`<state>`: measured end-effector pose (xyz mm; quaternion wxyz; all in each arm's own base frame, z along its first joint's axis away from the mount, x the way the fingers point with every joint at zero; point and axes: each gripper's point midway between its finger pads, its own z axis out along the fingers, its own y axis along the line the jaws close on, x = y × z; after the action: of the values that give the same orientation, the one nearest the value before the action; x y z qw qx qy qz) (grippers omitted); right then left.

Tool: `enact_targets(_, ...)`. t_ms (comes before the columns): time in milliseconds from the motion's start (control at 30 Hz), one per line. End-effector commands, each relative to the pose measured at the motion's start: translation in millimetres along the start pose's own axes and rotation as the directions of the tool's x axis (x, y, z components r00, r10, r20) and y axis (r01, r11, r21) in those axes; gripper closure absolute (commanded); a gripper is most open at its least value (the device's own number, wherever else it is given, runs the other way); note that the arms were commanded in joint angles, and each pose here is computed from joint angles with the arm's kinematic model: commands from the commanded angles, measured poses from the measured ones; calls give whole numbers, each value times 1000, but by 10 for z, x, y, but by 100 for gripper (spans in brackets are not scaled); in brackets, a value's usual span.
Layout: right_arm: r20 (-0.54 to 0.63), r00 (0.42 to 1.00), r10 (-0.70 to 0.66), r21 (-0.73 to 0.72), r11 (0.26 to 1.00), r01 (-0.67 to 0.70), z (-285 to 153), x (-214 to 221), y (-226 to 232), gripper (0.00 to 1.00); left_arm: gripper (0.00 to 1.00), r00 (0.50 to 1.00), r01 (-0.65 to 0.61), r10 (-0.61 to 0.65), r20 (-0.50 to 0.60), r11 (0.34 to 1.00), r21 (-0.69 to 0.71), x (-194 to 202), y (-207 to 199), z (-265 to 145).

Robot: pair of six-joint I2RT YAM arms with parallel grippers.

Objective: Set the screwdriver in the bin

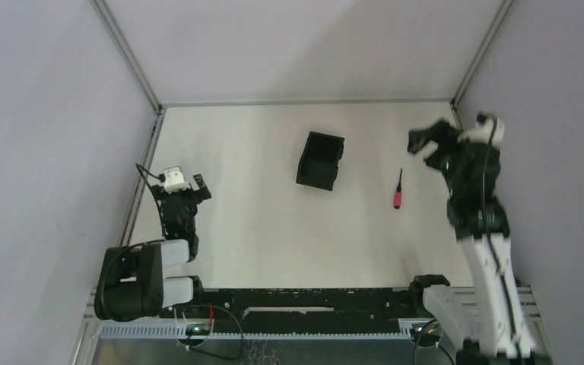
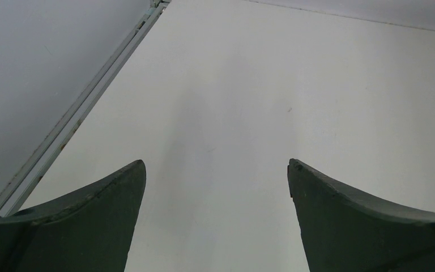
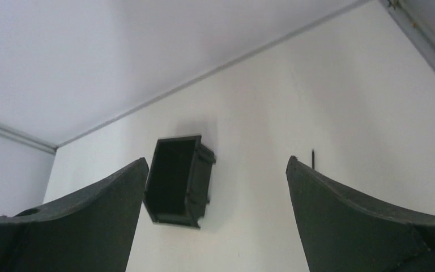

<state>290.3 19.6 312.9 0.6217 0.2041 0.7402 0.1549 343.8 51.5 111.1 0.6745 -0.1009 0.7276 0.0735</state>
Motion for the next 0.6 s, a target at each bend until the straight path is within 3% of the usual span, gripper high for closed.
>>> enact_targets(0, -358, 923, -141, 129, 971, 199, 474, 300, -203, 0, 0, 997, -3, 3, 74, 1000, -1, -258, -21, 80)
enact_targets(100, -571, 810, -134, 206, 931, 300, 835, 736, -526, 0, 0, 997, -3, 3, 74, 1000, -1, -256, -21, 78)
enact_targets(267, -752, 654, -82, 252, 881, 400, 1113, 1491, -1035, 3, 0, 997, -3, 3, 73, 1000, 0, -255, -23, 78)
enact_targets(467, -865, 502, -1, 248, 868, 430, 1133, 2243, -1405, 17, 0, 997, -2, 2, 74, 1000, 0, -259, -25, 79)
enact_targets(567, -882, 471, 19, 249, 867, 432, 1122, 2422, -1499, 25, 0, 997, -3, 3, 74, 1000, 0, -259, -22, 78)
